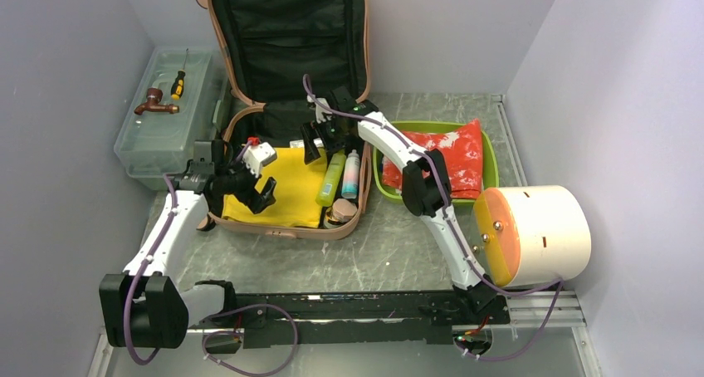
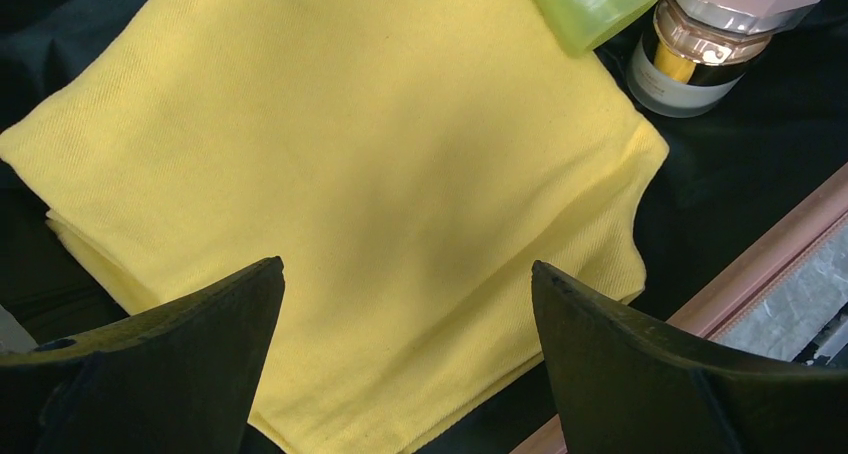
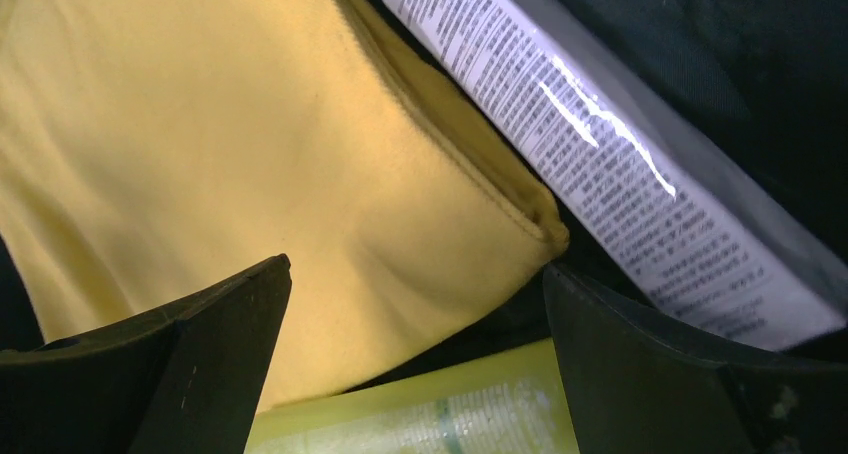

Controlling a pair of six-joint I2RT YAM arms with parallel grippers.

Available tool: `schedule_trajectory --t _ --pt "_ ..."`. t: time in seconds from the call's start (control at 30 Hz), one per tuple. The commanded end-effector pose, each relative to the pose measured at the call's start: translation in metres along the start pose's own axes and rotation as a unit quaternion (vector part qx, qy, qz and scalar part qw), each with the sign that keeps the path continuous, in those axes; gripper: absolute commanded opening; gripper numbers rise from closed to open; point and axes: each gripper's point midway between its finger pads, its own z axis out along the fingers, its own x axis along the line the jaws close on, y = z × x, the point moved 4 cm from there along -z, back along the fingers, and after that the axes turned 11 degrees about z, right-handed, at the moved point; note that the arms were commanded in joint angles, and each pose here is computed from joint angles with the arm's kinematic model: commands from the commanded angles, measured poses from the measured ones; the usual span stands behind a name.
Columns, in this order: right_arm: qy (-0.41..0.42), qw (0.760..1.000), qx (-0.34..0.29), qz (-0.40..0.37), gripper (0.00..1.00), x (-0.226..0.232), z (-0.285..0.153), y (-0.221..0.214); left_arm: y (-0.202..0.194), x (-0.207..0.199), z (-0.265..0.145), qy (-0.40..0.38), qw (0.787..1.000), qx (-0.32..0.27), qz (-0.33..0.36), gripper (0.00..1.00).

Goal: Open, take out, and arrange the luggage
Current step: Pick up the clothes from the luggage.

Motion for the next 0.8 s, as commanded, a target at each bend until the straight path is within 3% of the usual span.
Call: schedule_trajectory --t 0.0,0.17,0.33,0.67,0.77 --pt "-0.028 0.999 -0.037 -0.001 1.0 -0.008 0.005 0.018 0.008 0.004 -0.003 0.023 1.0 -0.017 0.003 0.99" --pt "-0.04 0.999 -0.036 0.002 1.0 -0.015 0.012 0.016 0.009 0.005 -0.003 0.026 0.999 -0.02 0.005 0.99" --pt "0.015 1.0 -0.007 0.02 0.99 0.0 0.016 0.006 0.007 0.006 -0.001 0.028 0.999 -0.018 0.006 0.99" --pt "0.156 0.985 0.068 0.035 0.86 0.04 -0.002 -0.018 0.008 0.005 -0.003 0.026 0.999 -0.02 0.007 0.99" --pt "0.164 0.984 0.072 0.025 0.76 0.044 -0.01 -0.02 0.007 0.004 -0.003 0.025 0.999 -0.02 0.006 0.99"
